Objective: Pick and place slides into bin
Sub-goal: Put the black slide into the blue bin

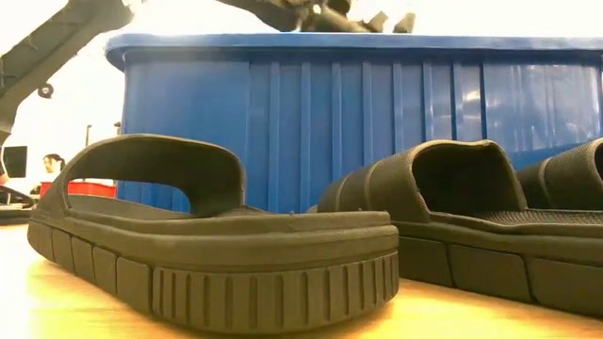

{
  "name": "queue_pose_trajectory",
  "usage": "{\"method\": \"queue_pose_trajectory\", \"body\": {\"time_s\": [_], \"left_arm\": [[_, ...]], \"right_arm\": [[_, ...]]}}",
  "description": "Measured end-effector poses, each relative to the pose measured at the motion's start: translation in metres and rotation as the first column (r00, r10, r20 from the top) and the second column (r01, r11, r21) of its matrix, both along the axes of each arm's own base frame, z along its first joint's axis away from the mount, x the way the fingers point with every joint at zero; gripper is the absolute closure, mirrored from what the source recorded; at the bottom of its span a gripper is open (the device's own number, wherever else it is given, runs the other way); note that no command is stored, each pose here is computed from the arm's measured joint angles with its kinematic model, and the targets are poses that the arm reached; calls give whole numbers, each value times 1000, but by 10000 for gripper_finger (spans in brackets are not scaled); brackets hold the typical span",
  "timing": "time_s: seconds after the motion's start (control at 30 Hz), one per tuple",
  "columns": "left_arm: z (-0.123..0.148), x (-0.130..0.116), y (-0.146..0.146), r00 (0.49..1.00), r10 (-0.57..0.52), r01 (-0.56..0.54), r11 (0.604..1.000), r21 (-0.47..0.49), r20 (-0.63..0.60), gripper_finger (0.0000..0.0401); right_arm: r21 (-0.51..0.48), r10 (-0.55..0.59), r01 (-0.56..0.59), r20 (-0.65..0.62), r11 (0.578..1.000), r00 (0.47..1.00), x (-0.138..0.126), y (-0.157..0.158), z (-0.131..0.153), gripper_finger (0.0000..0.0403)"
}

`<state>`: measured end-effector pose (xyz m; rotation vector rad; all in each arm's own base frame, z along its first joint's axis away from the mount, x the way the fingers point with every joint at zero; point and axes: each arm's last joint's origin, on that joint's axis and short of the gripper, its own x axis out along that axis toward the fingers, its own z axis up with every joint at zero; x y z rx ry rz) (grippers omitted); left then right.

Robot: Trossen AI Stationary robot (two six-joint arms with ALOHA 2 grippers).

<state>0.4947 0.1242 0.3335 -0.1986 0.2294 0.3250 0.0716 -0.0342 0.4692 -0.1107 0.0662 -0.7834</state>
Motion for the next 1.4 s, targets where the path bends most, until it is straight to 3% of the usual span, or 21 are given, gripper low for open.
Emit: {"method": "queue_pose_trajectory", "body": {"time_s": [0.27, 0.53, 0.7, 0.8, 0.93, 1.13, 1.27, 1.4], "left_arm": [[70, -36, -12, 982, -35, 40, 999, -28, 187, 101], [133, -80, -24, 932, -83, 82, 996, 18, 353, 101], [159, -104, -36, 888, -240, 235, 970, 61, 391, 102], [168, -117, -44, 850, -363, 365, 928, 70, 383, 102], [177, -140, -55, 824, -464, 489, 872, 7, 326, 102], [181, -181, -77, 848, -507, 521, 850, -74, 154, 113], [180, -200, -94, 831, -554, 557, 827, -74, 56, 138], [180, -217, -110, 818, -575, 572, 817, -76, -15, 180]], "right_arm": [[-82, 4, -10, -62, 997, 998, -4, 1, 1, 349], [-73, 1, -5, -57, 997, 998, -3, 1, 1, 349], [-14, 2, -2, 1, 1000, 1000, -3, 1, 1, 349], [66, 9, -14, 82, 998, 997, -3, 1, 1, 349], [131, 170, -192, 164, 973, 972, 1, 5, 2, 349], [121, 431, -478, 283, 870, 857, 17, 9, 12, 349], [135, 492, -566, 359, 813, 793, 30, 8, 17, 349], [174, 512, -605, 385, 777, 768, 48, 8, 16, 349]]}}
